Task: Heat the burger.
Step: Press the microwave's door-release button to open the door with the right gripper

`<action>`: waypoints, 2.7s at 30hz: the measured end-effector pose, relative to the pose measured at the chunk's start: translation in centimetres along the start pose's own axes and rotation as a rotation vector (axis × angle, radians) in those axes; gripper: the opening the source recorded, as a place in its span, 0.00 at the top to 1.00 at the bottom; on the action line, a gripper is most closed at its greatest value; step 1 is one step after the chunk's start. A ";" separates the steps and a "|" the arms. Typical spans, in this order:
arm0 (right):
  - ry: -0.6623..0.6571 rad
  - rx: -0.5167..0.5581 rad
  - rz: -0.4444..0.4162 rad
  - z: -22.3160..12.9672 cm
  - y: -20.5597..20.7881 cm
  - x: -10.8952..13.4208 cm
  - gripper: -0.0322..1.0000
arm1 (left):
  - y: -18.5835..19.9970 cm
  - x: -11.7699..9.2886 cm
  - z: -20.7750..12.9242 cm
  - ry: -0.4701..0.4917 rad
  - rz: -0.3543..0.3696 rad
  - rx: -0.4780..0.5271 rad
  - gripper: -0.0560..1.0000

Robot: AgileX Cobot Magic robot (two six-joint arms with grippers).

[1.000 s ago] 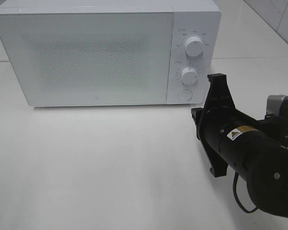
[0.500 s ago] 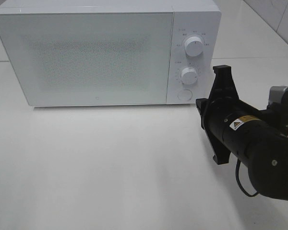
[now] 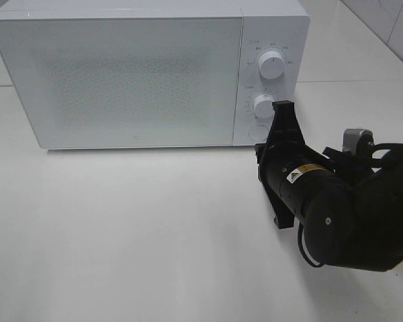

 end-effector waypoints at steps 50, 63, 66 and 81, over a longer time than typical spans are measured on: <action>-0.084 -0.128 0.002 2.1 -9.4 0.1 0.97 | 0.0 0.0 0.0 0.000 0.000 0.000 0.02; -0.091 -0.136 -0.004 2.0 -10.1 -0.2 0.97 | 0.0 0.0 0.0 0.000 0.000 0.000 0.02; -0.086 -0.140 -0.009 2.0 -10.3 -0.5 0.97 | 0.0 0.0 0.0 0.000 0.000 0.000 0.02; -0.087 -0.144 0.009 2.1 -10.2 0.0 0.97 | 0.0 0.0 0.0 0.000 0.000 0.000 0.02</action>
Point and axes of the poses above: a point on each arm's last joint axis where the gripper is mounted, y pointing back along that axis away from the gripper, x along the wrist's bending axis when the last joint is at zero, z = x × y, the point moved 7 cm from there along -y, pointing out along that axis toward the gripper, and after that the axes turned 9 degrees about -y, right-handed, at the moved point
